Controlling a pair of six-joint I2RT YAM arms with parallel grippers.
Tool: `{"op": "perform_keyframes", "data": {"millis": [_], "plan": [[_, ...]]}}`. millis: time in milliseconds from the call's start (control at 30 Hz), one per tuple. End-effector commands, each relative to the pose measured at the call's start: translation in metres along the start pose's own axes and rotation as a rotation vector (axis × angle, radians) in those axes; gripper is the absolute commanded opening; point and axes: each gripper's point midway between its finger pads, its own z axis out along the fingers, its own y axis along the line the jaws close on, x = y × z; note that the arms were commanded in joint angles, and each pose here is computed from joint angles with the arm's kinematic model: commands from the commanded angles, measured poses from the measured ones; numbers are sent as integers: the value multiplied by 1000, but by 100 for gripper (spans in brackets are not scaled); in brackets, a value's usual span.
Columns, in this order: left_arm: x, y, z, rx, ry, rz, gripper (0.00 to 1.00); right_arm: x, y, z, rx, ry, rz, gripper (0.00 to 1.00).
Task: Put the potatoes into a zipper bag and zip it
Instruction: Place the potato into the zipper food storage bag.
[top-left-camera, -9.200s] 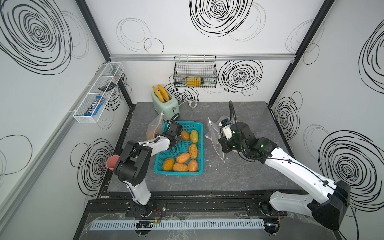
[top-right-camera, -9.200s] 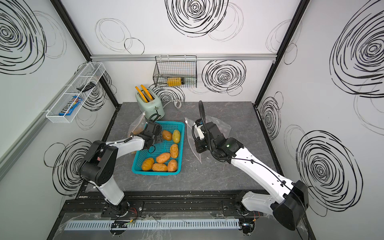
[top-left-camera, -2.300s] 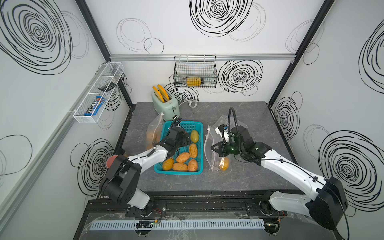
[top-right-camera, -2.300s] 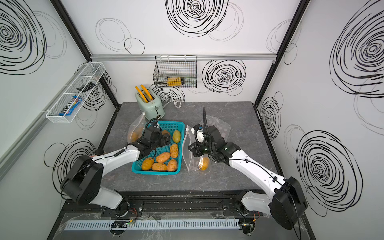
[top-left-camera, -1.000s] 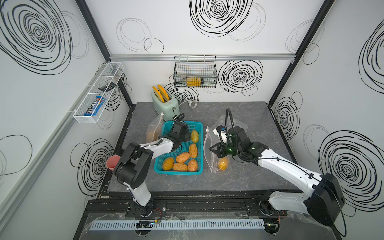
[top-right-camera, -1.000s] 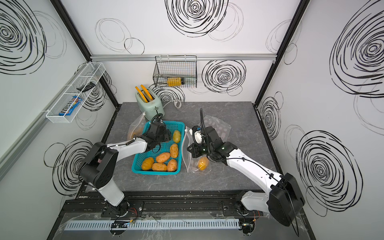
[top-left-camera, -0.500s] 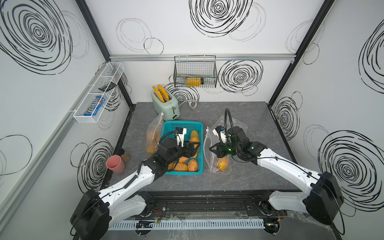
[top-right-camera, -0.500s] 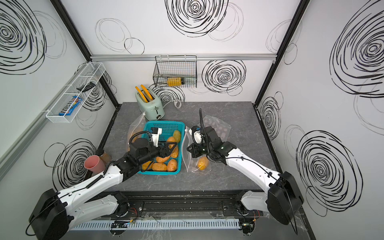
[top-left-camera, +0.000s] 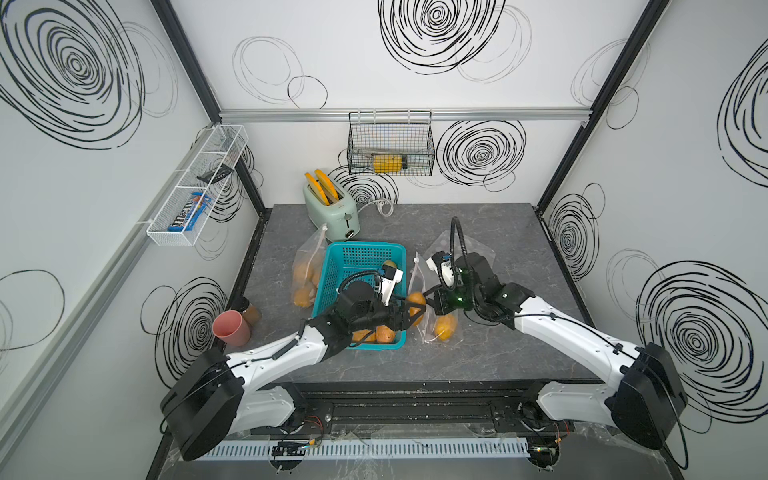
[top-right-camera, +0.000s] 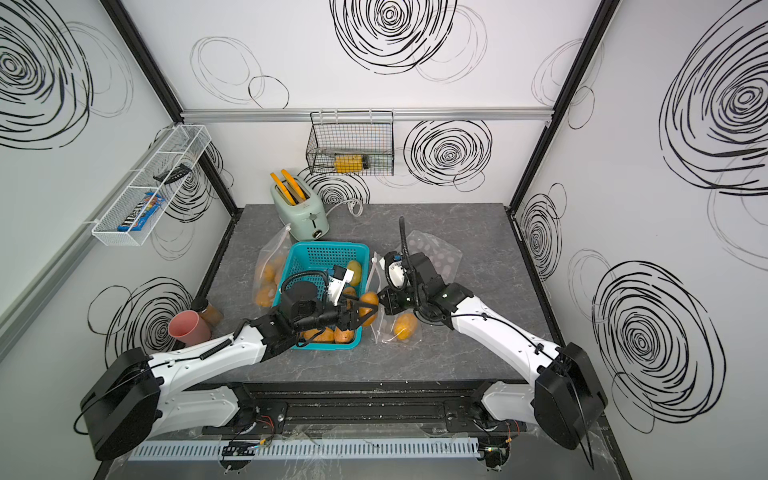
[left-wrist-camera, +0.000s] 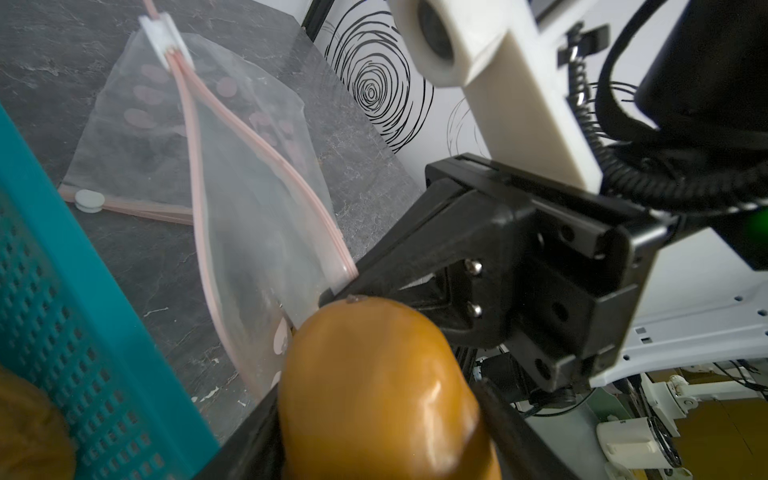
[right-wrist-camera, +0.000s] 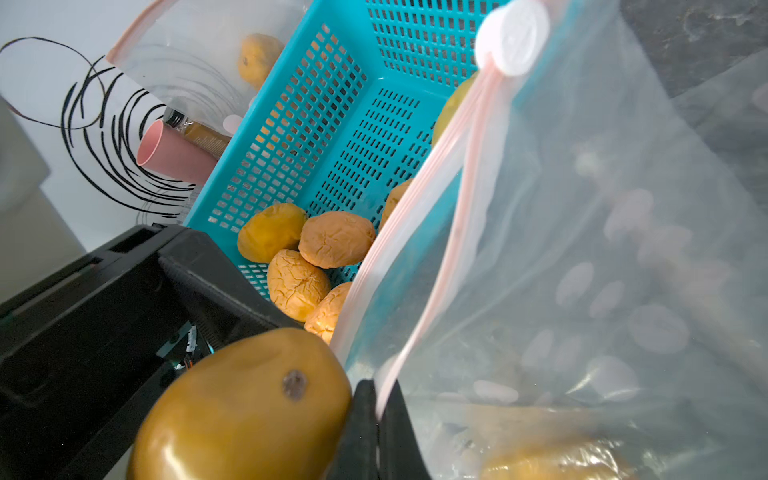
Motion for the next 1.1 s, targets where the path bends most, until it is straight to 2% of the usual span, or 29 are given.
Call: {"op": "perform_keyframes", "data": {"millis": [0,233,400,567,667,967,1067], "plan": [[-12,7,7,-24,-30,-14,53,-1,9,0,-38,0,-17,0],[-4,41,7,-175,2,-27,53,-2,15,-4,-50,-11,-25,0],[-6,48,7,-207,6,-41,54,-2,22,-3,-63,-9,-37,0],[-16,36,11,-173,14,-12,55,1,31,0,-71,12,-52,0],[-20,41,11,-206,22,-8,56,-1,42,-2,-86,12,-71,0],[-12,51,15,-246,62,-20,55,-14,61,-14,-120,-35,-92,0],[-8,63,12,-308,78,-7,55,-14,61,-15,-119,-32,-93,0]]}}
